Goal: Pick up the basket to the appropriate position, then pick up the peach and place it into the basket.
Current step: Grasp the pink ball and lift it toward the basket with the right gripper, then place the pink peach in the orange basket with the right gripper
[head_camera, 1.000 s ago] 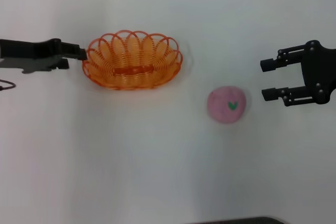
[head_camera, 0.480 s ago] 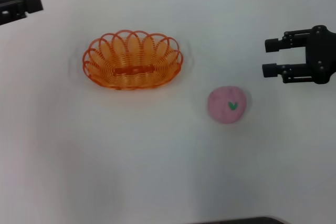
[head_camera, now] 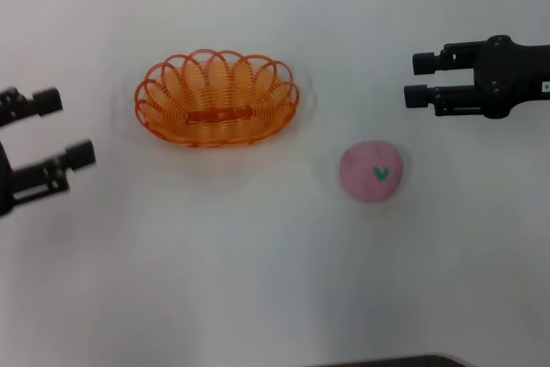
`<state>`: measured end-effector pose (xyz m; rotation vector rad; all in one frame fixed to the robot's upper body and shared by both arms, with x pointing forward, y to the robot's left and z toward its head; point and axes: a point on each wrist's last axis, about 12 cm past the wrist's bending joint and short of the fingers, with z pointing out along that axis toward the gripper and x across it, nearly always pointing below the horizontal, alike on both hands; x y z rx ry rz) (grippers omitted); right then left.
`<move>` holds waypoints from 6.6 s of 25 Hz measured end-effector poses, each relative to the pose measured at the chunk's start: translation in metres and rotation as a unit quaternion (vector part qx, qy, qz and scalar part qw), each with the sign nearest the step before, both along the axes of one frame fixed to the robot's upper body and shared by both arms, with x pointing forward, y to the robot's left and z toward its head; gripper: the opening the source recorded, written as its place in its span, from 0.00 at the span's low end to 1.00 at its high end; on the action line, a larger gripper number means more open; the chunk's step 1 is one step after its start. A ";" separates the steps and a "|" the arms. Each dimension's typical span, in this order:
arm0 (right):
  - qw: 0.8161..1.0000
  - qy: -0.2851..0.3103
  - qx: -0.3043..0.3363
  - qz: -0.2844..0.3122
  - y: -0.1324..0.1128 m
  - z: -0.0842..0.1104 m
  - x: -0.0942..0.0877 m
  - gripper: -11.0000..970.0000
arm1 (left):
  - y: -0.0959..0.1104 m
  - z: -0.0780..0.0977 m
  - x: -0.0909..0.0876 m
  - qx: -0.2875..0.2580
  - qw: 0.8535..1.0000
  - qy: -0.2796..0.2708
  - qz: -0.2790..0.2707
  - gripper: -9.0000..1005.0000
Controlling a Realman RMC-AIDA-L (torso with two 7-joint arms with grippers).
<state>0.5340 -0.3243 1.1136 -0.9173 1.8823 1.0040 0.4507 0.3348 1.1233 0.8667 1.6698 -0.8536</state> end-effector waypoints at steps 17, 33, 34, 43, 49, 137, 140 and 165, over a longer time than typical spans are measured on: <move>1.000 0.008 -0.009 0.001 -0.006 0.023 0.010 0.67 | 0.004 -0.030 0.000 0.054 0.998 0.031 0.021 0.85; 0.982 -0.011 -0.166 0.090 0.072 0.152 0.039 0.67 | -0.001 -0.031 0.003 0.047 0.997 0.059 0.012 0.85; 0.979 -0.004 -0.183 0.090 0.079 0.154 0.040 0.67 | -0.002 -0.031 0.003 0.047 0.997 0.060 0.012 0.85; 0.932 0.056 -0.338 0.118 0.120 0.134 0.045 0.66 | -0.005 -0.031 0.005 0.038 0.996 0.074 0.009 0.85; 0.912 0.085 -0.374 0.144 0.130 0.111 0.044 0.66 | -0.008 -0.031 0.008 0.034 0.997 0.076 0.005 0.85; 0.952 -0.094 -0.264 0.123 0.233 0.055 0.088 0.28 | -0.034 -0.036 0.017 0.009 0.993 0.103 -0.065 0.84; 0.953 -0.095 -0.263 0.117 0.235 0.046 0.087 0.28 | -0.037 -0.037 0.018 0.007 0.992 0.105 -0.069 0.84; 0.959 -0.079 -0.240 0.127 0.237 0.033 0.081 0.56 | -0.042 -0.038 0.023 0.001 0.991 0.108 -0.077 0.84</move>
